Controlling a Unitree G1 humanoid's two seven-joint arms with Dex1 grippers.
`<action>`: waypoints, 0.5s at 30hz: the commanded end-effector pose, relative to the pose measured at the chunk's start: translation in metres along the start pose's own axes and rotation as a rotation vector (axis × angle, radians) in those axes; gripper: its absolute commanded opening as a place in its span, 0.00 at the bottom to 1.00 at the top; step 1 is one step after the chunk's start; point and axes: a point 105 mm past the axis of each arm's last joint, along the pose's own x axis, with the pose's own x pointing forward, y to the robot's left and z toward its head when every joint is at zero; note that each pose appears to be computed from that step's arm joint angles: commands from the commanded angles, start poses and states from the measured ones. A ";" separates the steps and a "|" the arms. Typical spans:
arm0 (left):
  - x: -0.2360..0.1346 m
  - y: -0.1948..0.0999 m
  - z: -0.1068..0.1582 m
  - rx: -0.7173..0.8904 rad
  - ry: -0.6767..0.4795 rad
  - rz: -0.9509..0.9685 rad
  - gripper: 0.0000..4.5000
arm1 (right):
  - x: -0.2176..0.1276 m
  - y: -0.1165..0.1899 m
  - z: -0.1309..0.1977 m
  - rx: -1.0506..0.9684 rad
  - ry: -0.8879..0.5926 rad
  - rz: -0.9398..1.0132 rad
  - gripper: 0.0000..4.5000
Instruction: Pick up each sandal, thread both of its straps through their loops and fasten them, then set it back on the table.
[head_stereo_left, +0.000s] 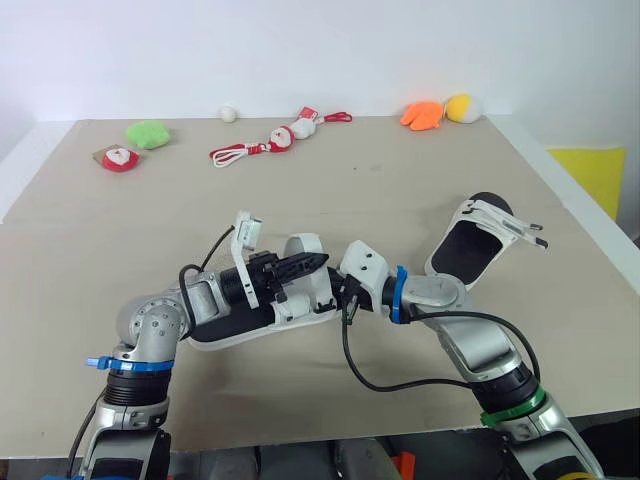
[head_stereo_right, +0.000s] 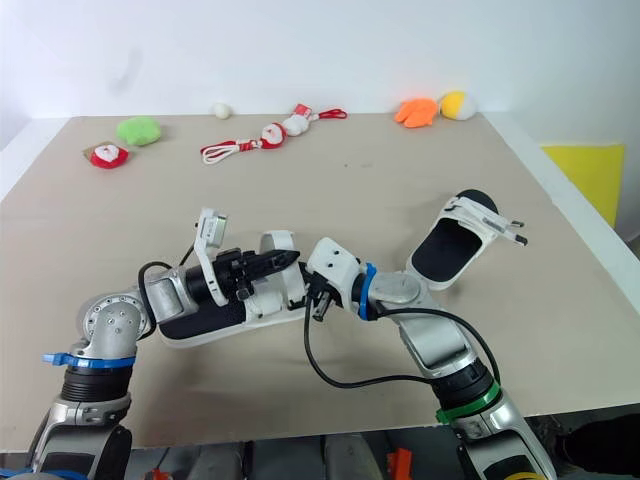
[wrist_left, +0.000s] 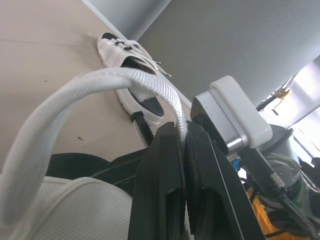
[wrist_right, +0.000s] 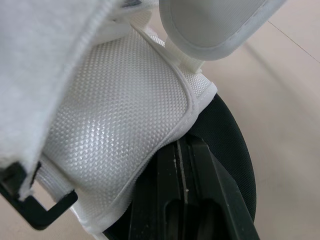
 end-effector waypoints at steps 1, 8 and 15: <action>0.001 0.001 0.001 0.033 0.000 0.011 0.03 | 0.002 0.001 -0.007 0.008 0.029 -0.005 0.00; 0.003 0.000 -0.005 0.025 0.020 0.008 0.03 | 0.002 0.002 -0.006 0.010 0.028 -0.006 0.00; 0.003 -0.001 -0.015 0.053 0.076 0.017 0.03 | 0.002 0.002 -0.007 0.011 0.027 -0.006 0.00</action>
